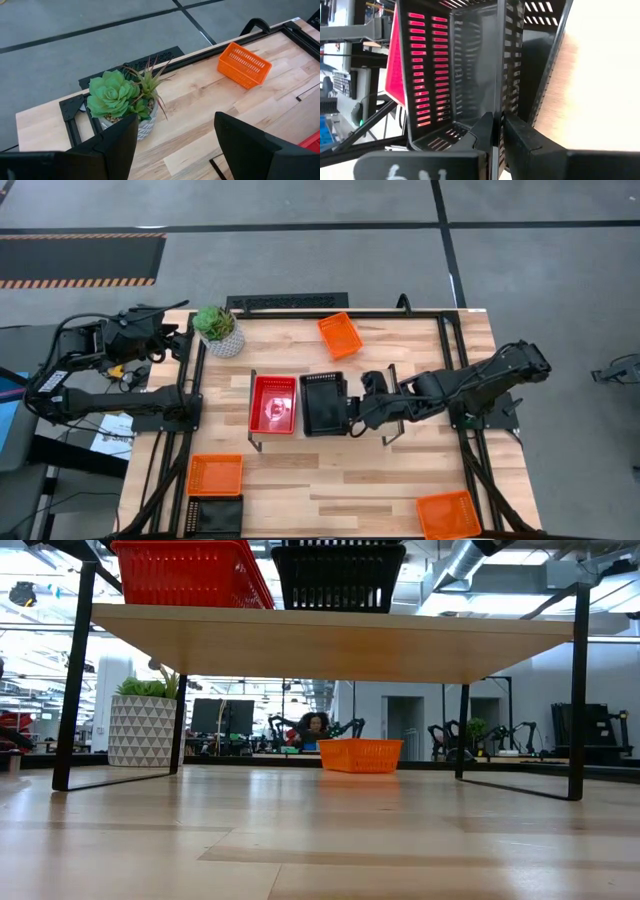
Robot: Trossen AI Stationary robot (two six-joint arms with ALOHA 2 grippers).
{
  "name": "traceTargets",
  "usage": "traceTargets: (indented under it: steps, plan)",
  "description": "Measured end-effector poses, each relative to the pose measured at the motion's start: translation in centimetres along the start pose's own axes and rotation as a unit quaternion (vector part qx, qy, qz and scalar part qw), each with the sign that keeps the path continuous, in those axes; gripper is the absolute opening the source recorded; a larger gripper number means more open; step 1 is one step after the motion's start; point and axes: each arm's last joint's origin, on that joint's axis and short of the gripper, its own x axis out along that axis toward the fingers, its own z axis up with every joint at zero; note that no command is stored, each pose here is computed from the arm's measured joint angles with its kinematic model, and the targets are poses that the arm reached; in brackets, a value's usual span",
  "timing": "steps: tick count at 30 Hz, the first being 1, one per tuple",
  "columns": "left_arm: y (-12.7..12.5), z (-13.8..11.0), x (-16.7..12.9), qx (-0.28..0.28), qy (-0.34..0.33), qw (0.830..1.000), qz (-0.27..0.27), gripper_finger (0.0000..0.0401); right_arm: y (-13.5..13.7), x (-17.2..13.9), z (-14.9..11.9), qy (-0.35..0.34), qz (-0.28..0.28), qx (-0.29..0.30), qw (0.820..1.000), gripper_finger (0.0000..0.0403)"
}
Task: Stack baskets on shelf by color
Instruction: Stack the top black bin on top of the other black bin on the shelf, then move the bins to the bottom center of the table
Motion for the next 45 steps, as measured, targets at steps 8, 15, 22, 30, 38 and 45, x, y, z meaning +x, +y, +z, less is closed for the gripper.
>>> traceTargets:
  steps: [8,15,22,30,38,45]
  plan:
    - [0.0,0.0,0.0,0.000,0.000,1.000,0.000,0.0249,0.3,0.1,0.2,0.001,0.013,-0.014,1.000,0.0062]
    - [0.0,0.0,0.0,-0.001,0.000,1.000,0.000,0.0249,0.2,0.1,0.2,0.001,0.010,-0.015,1.000,0.0062]
    - [0.0,0.0,0.0,-0.002,0.000,1.000,0.000,0.0249,0.2,-0.1,0.2,0.002,0.010,-0.014,1.000,0.0081]
    - [0.0,0.0,0.0,-0.002,0.000,1.000,0.000,0.0249,0.1,-0.1,0.4,0.013,0.006,-0.009,1.000,0.0156]
    - [0.0,0.0,0.0,-0.002,0.000,1.000,0.000,0.0249,-0.2,-0.7,1.2,0.020,-0.005,-0.009,1.000,0.0195]
    - [0.0,0.0,0.0,-0.002,0.005,1.000,-0.008,0.0249,-0.2,-2.4,2.1,0.041,-0.046,-0.025,0.998,0.0188]
